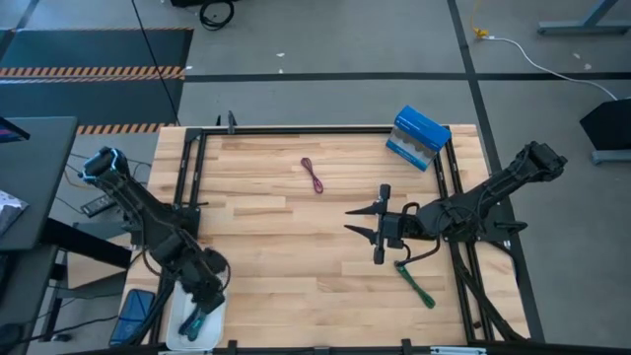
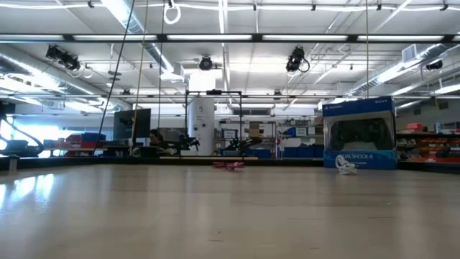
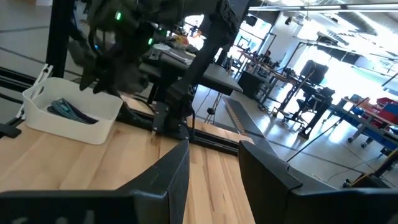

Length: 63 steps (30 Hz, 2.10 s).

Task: Pick and place USB-C Cables
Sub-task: Put the green charger cable into the white bin

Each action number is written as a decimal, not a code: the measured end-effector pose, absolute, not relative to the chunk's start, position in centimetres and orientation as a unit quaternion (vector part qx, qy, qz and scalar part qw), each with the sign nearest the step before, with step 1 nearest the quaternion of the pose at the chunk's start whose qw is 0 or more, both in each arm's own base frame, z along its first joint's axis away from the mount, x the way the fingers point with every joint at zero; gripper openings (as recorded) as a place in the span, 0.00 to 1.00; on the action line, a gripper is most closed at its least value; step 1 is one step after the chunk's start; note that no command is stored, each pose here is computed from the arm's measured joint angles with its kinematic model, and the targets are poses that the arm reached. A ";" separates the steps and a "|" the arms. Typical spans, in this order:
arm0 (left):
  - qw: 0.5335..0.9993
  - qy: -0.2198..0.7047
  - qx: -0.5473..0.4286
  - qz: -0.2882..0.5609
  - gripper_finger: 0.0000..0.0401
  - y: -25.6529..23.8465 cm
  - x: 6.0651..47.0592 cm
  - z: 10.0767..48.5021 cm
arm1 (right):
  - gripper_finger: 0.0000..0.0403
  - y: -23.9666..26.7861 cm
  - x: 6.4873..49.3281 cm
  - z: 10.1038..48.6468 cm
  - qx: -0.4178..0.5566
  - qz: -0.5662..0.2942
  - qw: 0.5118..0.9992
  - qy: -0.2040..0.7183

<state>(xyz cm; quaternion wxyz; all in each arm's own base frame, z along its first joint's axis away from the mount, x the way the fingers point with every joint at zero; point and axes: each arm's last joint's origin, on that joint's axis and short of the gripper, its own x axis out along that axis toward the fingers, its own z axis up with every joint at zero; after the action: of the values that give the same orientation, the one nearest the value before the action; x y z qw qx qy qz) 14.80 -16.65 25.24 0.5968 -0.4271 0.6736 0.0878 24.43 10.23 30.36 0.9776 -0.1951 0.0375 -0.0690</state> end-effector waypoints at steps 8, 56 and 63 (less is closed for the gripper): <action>0.856 0.425 -0.274 0.109 0.38 -14.2 17.8 31.8 | 0.36 9.1 24.9 30.2 -0.137 -0.079 0.987 0.042; 0.996 0.003 -0.083 0.032 0.38 -5.8 25.5 22.7 | 0.36 8.0 23.7 16.0 0.069 -0.050 0.841 0.535; 0.996 0.003 -0.084 0.032 0.38 -5.8 25.5 22.7 | 0.36 8.0 22.9 14.0 0.080 -0.073 0.782 0.614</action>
<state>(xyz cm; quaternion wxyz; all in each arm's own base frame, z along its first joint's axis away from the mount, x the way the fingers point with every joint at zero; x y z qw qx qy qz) 25.53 -5.84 22.75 0.9959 -0.0840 0.0032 0.0320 22.88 7.99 13.96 0.7819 0.0799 0.6140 -0.0726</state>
